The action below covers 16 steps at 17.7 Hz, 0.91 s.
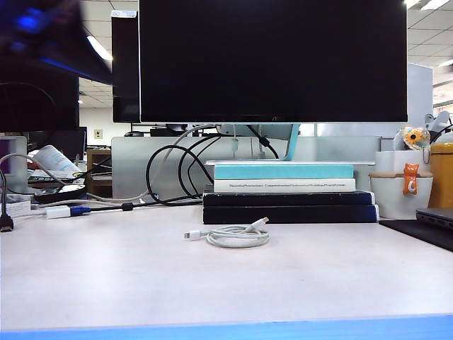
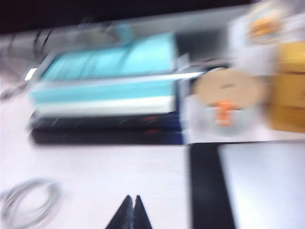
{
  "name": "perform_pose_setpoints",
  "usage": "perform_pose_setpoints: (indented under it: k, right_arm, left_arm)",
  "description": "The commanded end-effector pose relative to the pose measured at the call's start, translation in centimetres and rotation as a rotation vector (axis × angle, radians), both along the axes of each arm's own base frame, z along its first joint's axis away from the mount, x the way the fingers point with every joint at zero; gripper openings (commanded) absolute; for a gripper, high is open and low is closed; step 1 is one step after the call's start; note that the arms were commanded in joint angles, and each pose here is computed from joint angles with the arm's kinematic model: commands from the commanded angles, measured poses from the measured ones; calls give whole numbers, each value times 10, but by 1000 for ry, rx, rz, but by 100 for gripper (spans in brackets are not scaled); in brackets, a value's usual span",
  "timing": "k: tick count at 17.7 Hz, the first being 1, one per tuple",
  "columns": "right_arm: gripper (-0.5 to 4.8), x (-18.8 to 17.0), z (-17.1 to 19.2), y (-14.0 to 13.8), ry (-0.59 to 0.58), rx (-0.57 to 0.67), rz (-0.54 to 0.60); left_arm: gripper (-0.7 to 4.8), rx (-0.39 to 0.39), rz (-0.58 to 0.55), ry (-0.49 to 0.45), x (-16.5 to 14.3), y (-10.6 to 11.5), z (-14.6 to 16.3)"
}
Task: Unfold the white charging cable into a straight cable.
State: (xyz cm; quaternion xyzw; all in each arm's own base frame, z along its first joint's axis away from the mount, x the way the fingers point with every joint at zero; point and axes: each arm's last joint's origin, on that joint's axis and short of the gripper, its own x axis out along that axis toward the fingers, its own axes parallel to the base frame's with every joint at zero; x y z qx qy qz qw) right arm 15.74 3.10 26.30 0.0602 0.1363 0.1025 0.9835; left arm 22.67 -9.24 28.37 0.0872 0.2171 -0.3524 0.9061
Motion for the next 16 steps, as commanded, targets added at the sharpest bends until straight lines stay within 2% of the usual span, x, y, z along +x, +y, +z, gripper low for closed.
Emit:
perform_pose_setpoints:
  k: [1, 2, 5, 7, 10, 13, 16]
  right_arm:
    - [-5, 33, 14, 12, 66, -26, 220]
    - [-5, 47, 16, 17, 105, -23, 280]
    - [-5, 82, 16, 25, 242, -14, 356]
    - [-5, 102, 12, 32, 304, -45, 464]
    - [-5, 130, 3, 39, 404, -43, 556]
    - [-5, 151, -8, 49, 463, -7, 637]
    - [-5, 160, -21, 63, 494, -18, 698]
  left_arm:
    - [-6, 25, 9, 52, 11, -19, -4]
    - [-5, 9, 16, 93, 15, -24, -8]
    - [-6, -11, 48, 195, 26, -30, -22]
    - [-5, -16, 66, 248, 28, -31, -28]
    - [-5, -79, 56, 341, 31, -34, -36]
    - [-6, -140, 41, 442, 36, -38, -47]
    - [-5, -146, 28, 519, 40, -44, -60]
